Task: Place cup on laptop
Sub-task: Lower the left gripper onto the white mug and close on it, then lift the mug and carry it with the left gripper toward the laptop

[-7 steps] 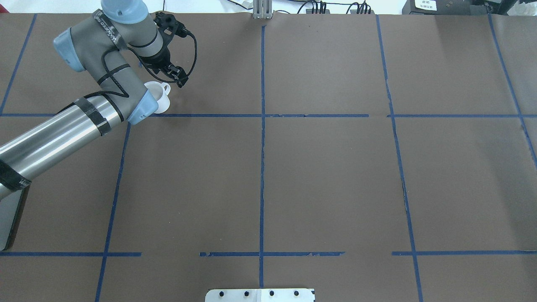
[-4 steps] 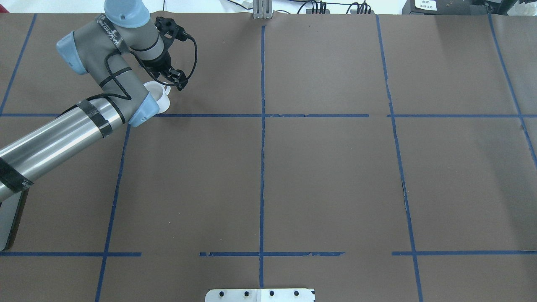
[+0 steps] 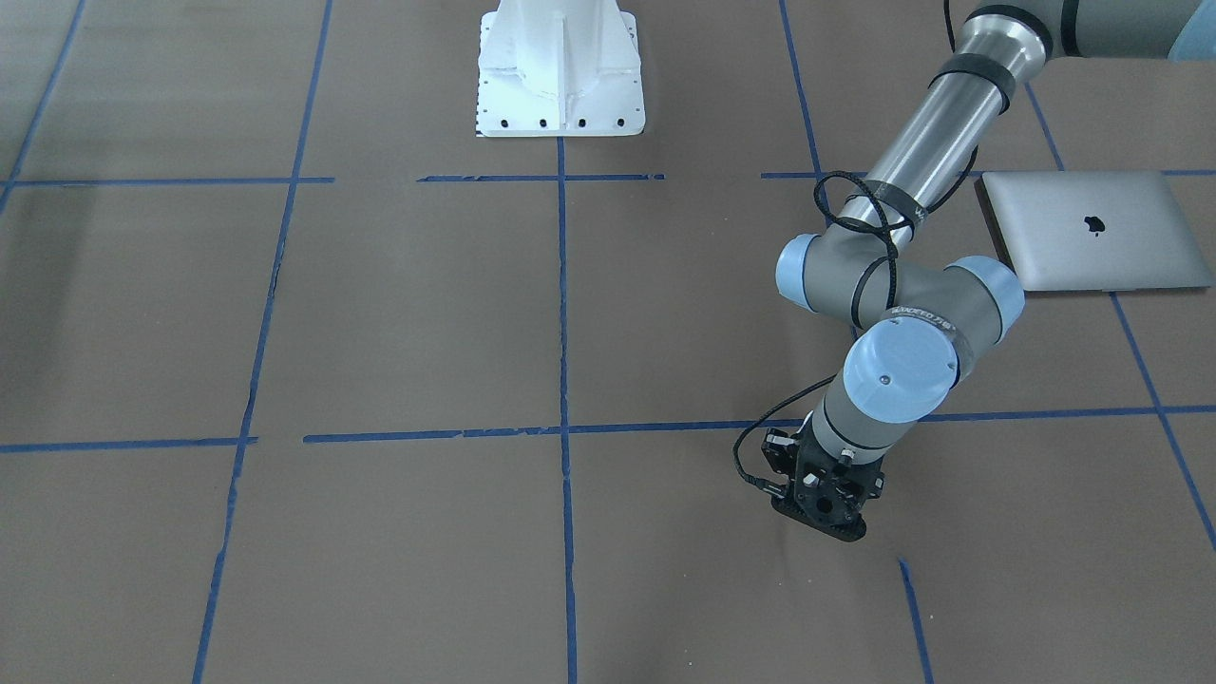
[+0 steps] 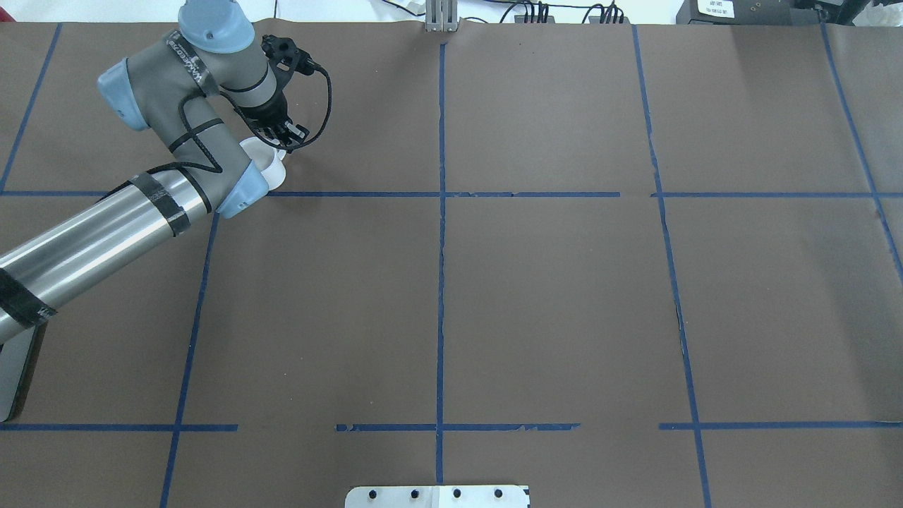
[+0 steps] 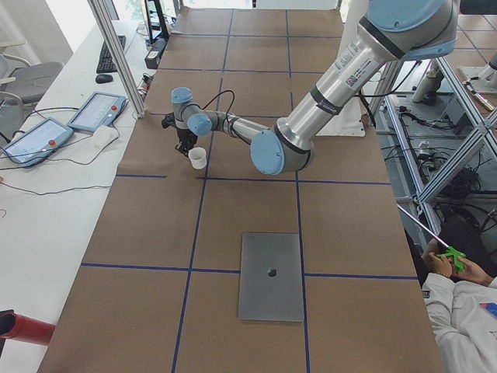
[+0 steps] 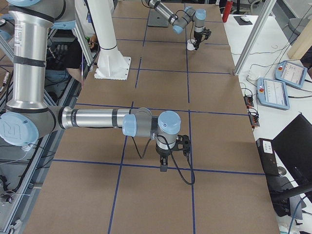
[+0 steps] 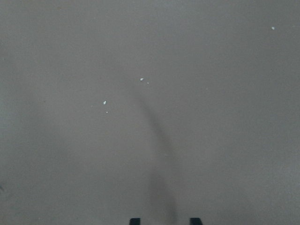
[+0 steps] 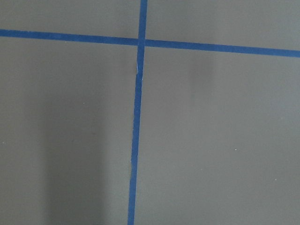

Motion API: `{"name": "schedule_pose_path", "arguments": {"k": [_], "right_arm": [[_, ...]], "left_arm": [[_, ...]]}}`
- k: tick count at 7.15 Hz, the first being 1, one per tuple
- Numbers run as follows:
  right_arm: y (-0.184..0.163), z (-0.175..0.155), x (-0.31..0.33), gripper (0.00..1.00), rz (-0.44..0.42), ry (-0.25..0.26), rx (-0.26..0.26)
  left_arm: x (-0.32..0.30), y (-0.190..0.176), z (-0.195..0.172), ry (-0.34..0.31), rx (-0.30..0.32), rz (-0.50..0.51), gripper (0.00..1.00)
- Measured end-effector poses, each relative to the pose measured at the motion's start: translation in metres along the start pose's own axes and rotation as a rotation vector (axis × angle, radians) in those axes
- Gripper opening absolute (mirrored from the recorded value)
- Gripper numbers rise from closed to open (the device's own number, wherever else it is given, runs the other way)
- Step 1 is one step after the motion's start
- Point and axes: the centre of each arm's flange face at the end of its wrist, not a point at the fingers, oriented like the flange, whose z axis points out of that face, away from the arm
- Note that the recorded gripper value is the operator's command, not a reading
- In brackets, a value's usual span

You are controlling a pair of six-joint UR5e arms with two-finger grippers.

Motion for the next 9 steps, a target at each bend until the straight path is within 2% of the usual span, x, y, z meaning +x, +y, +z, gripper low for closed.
{"name": "schedule_pose_path", "arguments": {"k": [2,4,5,7,9], "right_arm": [[0.0,0.0,0.0,1.0,0.0,0.0,0.0],[0.0,0.0,0.0,1.0,0.0,0.0,0.0],[0.0,0.0,0.0,1.0,0.0,0.0,0.0],[0.0,0.0,0.0,1.0,0.0,0.0,0.0],[0.0,0.0,0.0,1.0,0.0,0.0,0.0]], "left_arm": [[-0.005,-0.001,-0.005,-0.005,0.004,-0.002,0.0],[-0.017,-0.003,-0.047,-0.018,0.028,-0.02,0.0],[-0.027,0.019,-0.075,-0.025,0.039,-0.032,0.0],[-0.066,0.116,-0.105,-0.03,0.057,-0.048,0.0],[-0.13,0.225,-0.117,-0.065,0.025,-0.122,0.0]]}}
